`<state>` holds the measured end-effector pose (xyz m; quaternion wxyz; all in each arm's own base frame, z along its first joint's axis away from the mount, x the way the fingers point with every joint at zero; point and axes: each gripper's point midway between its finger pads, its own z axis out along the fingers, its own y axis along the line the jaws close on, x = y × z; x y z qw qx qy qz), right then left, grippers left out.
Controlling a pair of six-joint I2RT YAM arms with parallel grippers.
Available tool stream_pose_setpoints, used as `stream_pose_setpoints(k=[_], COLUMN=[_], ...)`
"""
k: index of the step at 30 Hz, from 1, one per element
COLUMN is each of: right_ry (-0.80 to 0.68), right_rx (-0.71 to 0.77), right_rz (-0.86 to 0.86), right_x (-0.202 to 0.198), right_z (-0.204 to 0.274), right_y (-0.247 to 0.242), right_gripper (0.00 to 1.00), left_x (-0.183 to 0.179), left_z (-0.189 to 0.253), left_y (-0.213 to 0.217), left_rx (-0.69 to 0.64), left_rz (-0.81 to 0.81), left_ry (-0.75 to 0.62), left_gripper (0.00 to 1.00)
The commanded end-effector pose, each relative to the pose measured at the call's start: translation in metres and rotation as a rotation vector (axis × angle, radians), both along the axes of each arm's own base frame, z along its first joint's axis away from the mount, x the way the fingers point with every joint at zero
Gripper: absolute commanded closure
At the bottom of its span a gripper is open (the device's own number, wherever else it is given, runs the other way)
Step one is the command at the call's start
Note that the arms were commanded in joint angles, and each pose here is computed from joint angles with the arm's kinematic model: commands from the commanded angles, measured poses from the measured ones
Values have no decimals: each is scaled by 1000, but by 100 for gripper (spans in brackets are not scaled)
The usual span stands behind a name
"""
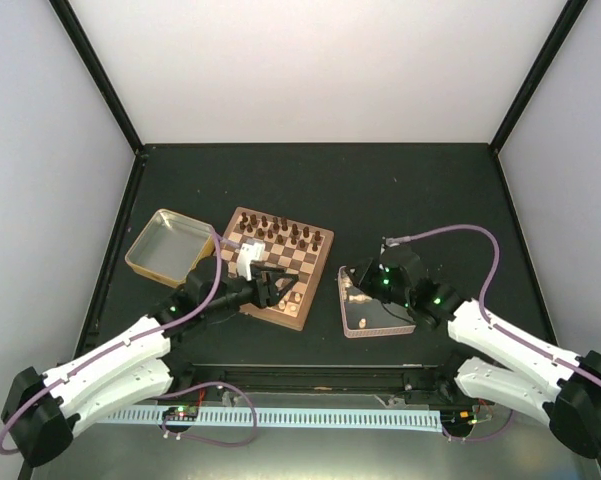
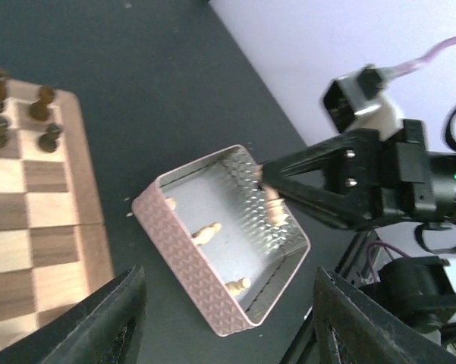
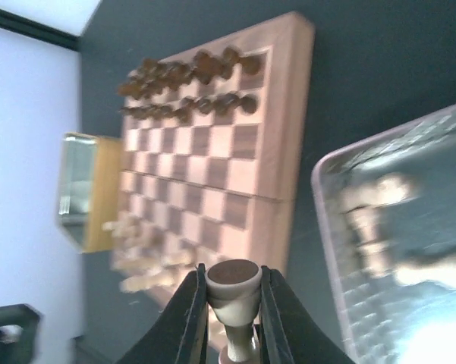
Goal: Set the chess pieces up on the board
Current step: Place the chess piece on the chessboard.
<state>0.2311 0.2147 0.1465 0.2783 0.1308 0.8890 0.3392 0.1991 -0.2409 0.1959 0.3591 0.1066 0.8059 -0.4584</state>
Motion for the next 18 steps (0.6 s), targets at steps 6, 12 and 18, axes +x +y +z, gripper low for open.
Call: stream_pose_setpoints(k=[6, 12, 18], right_ry=[384, 486, 543], right_rx=[742, 844, 866], right_rz=[-153, -165, -140], right_x=[-8, -15, -25], right_z=[49, 56, 57], right_y=[53, 62, 73], right_gripper=[96, 94, 91], left_x=[-13, -13, -2], left_z=[44, 45, 50], left_y=[-38, -60, -72], left_rx=[-104, -74, -31], left_rz=[-33, -43, -14], left_ry=[-297, -342, -363], left_gripper=[29, 26, 32])
